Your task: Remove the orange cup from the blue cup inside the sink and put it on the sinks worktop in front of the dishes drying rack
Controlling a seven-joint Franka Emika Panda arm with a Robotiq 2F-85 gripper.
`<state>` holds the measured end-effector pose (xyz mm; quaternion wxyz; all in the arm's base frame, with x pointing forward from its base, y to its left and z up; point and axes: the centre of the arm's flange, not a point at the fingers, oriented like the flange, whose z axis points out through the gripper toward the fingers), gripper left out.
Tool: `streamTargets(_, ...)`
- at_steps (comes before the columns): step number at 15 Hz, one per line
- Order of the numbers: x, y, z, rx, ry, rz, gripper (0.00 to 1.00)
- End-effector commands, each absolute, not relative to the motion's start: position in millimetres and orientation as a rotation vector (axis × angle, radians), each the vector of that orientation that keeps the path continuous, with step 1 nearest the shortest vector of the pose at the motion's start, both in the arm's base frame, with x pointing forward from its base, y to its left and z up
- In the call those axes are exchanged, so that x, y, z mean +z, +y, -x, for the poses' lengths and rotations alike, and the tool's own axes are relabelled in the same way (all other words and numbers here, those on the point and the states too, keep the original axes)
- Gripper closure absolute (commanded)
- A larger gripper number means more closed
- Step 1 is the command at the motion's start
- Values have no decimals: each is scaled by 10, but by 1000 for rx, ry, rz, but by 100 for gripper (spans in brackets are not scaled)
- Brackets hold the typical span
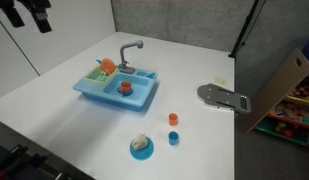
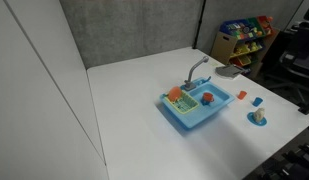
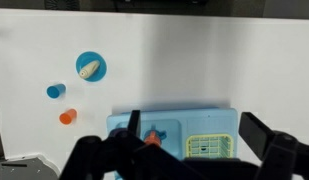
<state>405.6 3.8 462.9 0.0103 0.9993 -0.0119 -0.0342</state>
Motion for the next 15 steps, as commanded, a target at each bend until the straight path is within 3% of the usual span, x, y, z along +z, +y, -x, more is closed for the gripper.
streamTargets(1,4521,-65,-4377,-113,-126,-3115,0)
streamTargets(15,3756,-450,-5316,-122,-286,-3107,0)
